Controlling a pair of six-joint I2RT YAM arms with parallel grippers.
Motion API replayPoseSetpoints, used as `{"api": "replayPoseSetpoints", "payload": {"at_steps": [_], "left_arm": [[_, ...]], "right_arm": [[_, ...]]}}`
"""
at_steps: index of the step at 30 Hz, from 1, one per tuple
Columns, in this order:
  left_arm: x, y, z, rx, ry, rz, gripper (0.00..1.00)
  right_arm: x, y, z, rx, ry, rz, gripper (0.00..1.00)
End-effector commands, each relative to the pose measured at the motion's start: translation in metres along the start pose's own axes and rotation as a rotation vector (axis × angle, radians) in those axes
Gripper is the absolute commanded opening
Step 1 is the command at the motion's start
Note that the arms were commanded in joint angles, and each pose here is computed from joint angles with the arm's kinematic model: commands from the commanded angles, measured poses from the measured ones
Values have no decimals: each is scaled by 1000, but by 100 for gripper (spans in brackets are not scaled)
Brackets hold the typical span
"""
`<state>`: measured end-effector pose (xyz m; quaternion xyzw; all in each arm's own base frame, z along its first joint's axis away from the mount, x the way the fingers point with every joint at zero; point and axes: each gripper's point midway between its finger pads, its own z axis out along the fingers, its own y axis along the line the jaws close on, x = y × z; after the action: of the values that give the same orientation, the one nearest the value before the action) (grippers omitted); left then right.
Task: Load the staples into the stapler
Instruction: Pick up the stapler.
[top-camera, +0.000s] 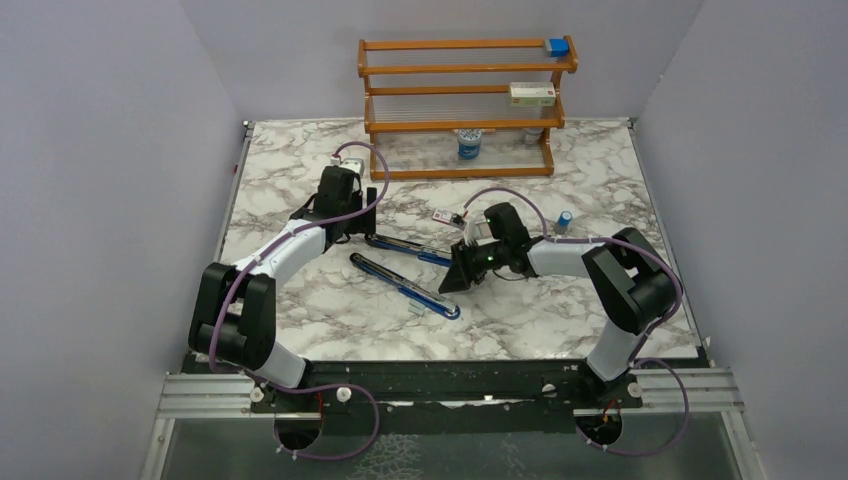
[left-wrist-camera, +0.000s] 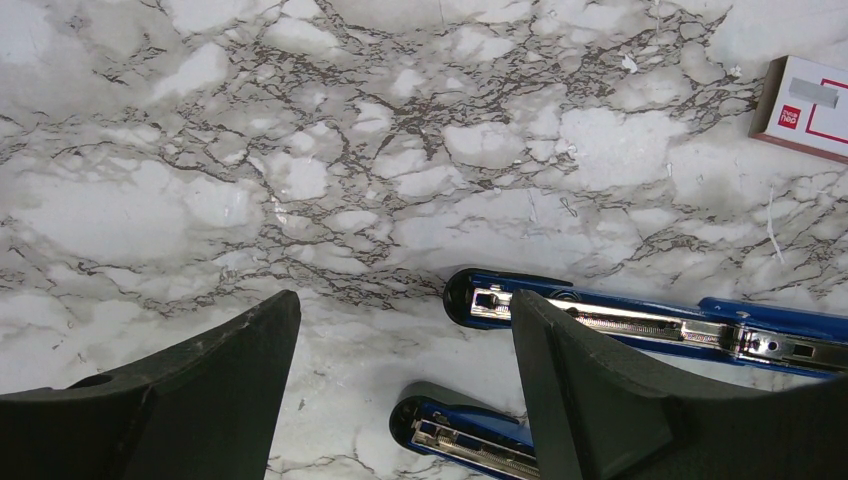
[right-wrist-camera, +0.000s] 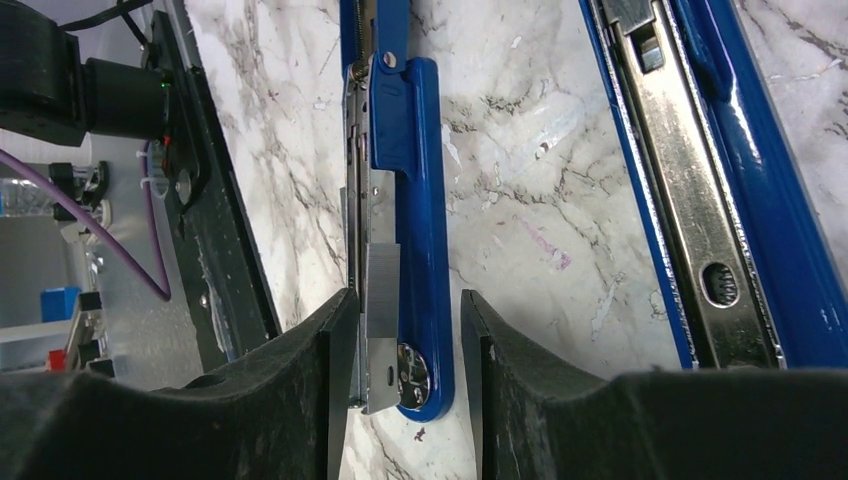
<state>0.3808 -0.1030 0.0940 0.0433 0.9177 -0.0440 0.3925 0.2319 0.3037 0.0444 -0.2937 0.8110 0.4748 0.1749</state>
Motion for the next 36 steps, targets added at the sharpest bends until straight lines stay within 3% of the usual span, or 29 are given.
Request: {"api": "replayPoseSetpoints", "payload": {"at_steps": [1,36], "left_arm": [[-17,-5,0,23,-41,-1,80],[-24,-7,-6,31,-64,-9,80]], "right_arm": [[-5,13,-2,-69,-26,-28,45],[14,13,7,-31,60,-19,39]]}}
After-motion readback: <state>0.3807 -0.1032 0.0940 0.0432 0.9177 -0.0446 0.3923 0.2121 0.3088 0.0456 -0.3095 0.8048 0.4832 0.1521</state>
